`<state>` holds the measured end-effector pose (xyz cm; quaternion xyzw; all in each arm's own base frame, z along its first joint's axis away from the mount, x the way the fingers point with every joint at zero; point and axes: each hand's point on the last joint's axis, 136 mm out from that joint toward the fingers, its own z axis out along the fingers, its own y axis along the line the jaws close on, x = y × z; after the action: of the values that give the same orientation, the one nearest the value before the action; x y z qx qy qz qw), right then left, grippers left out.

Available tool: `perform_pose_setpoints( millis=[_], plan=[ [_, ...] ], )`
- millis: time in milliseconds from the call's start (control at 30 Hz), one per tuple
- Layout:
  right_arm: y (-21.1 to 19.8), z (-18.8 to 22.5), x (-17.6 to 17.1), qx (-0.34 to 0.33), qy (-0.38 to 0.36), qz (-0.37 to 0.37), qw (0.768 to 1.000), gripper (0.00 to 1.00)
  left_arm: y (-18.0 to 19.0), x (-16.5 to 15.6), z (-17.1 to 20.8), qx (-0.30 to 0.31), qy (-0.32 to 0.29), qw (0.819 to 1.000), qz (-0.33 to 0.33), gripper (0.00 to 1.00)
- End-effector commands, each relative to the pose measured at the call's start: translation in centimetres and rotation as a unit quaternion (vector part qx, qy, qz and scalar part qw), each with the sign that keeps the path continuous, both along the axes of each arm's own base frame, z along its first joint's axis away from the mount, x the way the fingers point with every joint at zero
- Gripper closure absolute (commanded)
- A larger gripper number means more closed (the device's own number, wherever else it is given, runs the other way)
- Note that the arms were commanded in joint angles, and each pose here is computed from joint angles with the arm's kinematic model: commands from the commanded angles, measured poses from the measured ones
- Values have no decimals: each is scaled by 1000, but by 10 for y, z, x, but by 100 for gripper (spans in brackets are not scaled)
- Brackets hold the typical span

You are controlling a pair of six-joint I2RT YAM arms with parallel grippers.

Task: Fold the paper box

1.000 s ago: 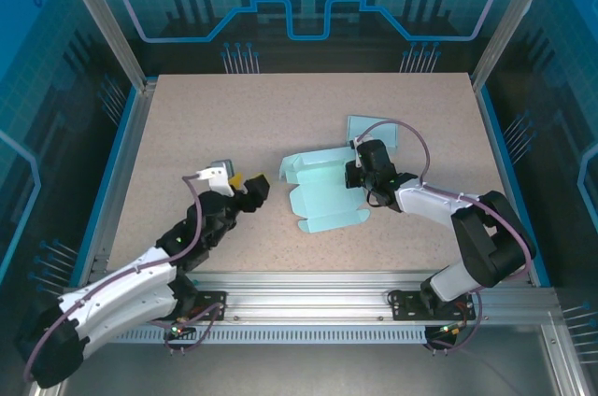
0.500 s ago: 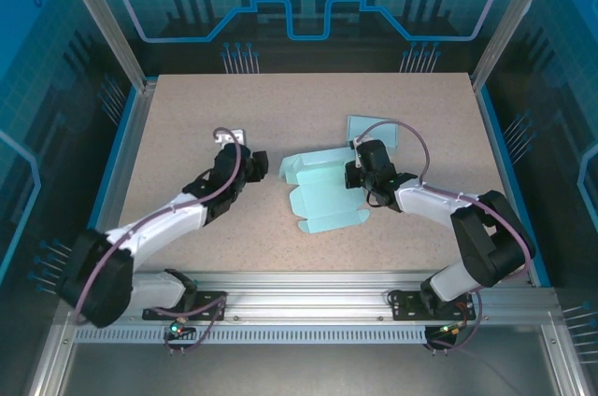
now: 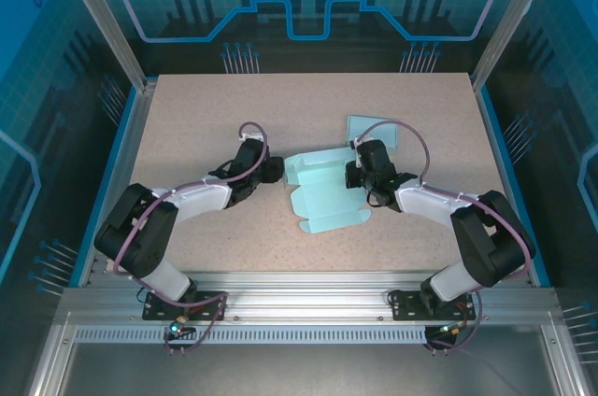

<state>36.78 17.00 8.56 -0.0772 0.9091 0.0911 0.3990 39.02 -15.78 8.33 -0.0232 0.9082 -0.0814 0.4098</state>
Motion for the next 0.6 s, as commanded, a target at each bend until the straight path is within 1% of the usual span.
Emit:
perform_pose_setpoints(
  millis=[0, 200, 400, 567],
  plan=[
    [9, 7, 4, 5, -8, 13, 1000, 100, -18, 5, 11, -46, -13, 999, -21, 26],
    [9, 8, 4, 3, -8, 13, 1000, 100, -34, -9, 2, -61, 0, 998, -34, 26],
    [9, 7, 4, 4, -7, 14, 1000, 100, -55, -23, 5, -80, 2, 995, -64, 26],
    [9, 7, 4, 3, -7, 13, 1000, 100, -57, -38, 5, -78, 4, 994, -76, 27]
  ],
)
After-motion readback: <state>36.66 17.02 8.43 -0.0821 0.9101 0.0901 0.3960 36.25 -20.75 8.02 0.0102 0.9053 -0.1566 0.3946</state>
